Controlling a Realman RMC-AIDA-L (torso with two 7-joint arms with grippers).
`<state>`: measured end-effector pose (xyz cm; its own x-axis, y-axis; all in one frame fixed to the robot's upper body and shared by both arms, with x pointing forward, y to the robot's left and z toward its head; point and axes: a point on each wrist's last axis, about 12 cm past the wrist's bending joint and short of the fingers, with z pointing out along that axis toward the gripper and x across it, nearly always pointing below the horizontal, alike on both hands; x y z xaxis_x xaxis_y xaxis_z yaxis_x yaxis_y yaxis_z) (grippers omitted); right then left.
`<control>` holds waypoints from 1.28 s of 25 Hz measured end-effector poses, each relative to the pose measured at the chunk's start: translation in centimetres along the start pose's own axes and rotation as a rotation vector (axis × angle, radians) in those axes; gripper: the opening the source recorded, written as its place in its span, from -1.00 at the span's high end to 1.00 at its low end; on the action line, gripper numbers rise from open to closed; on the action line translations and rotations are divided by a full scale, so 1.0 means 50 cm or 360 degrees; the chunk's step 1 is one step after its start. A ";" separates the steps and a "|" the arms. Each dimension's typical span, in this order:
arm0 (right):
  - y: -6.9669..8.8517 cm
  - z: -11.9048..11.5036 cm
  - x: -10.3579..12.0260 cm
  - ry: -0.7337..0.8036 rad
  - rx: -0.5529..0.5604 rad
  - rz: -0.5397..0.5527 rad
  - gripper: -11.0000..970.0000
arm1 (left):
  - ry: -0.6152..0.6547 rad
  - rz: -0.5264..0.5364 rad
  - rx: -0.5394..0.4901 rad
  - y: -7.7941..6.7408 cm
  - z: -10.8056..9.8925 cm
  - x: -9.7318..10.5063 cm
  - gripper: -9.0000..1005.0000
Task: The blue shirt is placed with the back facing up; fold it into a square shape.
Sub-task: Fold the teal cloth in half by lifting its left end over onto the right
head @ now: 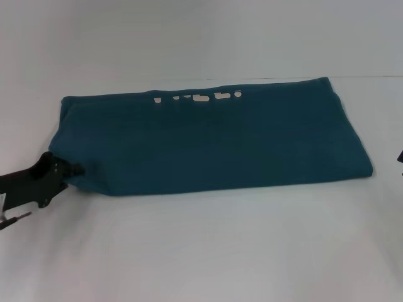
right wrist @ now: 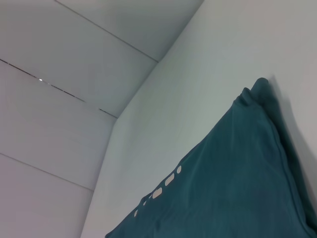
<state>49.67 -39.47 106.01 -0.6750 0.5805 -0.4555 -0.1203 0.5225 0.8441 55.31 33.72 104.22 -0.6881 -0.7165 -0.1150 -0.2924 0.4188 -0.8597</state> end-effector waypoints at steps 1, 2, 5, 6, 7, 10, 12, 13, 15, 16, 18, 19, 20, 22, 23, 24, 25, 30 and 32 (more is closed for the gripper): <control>0.000 0.000 0.000 -0.0001 0.0000 0.0000 -0.41 | -0.0006 0.0039 0.0004 -0.001 -0.005 -0.003 0.98; 0.000 0.000 0.000 -0.0002 0.0001 0.0001 -0.41 | -0.0013 0.0075 0.0006 -0.001 -0.012 -0.006 0.98; 0.000 -0.001 -0.002 -0.0002 0.0003 0.0000 -0.41 | -0.0069 0.0157 -0.0019 0.011 -0.043 -0.018 0.98; 0.001 0.001 -0.003 0.0001 0.0000 0.0002 -0.41 | -0.0090 0.0170 -0.0032 0.016 -0.053 -0.022 0.98; 0.002 0.002 -0.003 0.0002 -0.0002 0.0005 -0.41 | -0.0110 0.0177 -0.0047 0.023 -0.064 -0.025 0.98; 0.003 0.005 -0.004 0.0003 -0.0004 0.0012 -0.41 | -0.0194 0.0208 -0.0107 0.040 -0.101 -0.040 0.98; 0.003 0.010 -0.006 0.0002 0.0000 0.0013 -0.41 | -0.0247 0.0231 -0.0138 0.048 -0.120 -0.052 0.98; 0.003 0.012 -0.005 0.0001 0.0003 0.0014 -0.41 | -0.0272 0.0240 -0.0152 0.052 -0.128 -0.056 0.98; 0.003 0.015 -0.005 -0.0001 0.0006 0.0016 -0.41 | -0.0324 0.0257 -0.0178 0.058 -0.139 -0.066 0.98; 0.004 0.018 -0.005 -0.0002 0.0007 0.0020 -0.41 | -0.0345 0.0261 -0.0192 0.060 -0.142 -0.070 0.98; 0.004 0.018 -0.006 -0.0003 0.0009 0.0023 -0.41 | -0.0370 0.0267 -0.0209 0.062 -0.144 -0.074 0.98; 0.003 0.019 -0.007 -0.0004 0.0012 0.0026 -0.41 | -0.0373 0.0277 -0.0208 0.060 -0.144 -0.076 0.98; 0.003 0.019 -0.008 -0.0005 0.0015 0.0028 -0.41 | -0.0367 0.0293 -0.0197 0.056 -0.142 -0.076 0.98; 0.003 0.019 -0.009 -0.0005 0.0018 0.0032 -0.41 | -0.0305 0.0347 -0.0127 0.036 -0.131 -0.073 0.98; 0.003 0.019 -0.009 -0.0005 0.0020 0.0034 -0.41 | -0.0305 0.0347 -0.0127 0.036 -0.131 -0.073 0.98; 0.003 0.020 -0.010 -0.0005 0.0022 0.0037 -0.41 | -0.0277 0.0362 -0.0093 0.027 -0.126 -0.071 0.98; 0.003 0.020 -0.010 -0.0004 0.0024 0.0039 -0.41 | -0.0263 0.0369 -0.0074 0.021 -0.123 -0.071 0.98; 0.003 0.021 -0.009 0.0001 0.0022 0.0037 -0.41 | -0.0164 0.0428 0.0124 -0.040 -0.105 -0.073 0.98; 0.004 0.022 -0.009 0.0004 0.0020 0.0033 -0.41 | -0.0118 0.0457 0.0205 -0.068 -0.097 -0.073 0.98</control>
<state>50.74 -38.96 106.07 -0.6789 0.5898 -0.4373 -0.0971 0.5182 0.8498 55.61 37.60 109.97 -0.6785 -0.6200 -0.3939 -0.0035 0.5390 -0.8423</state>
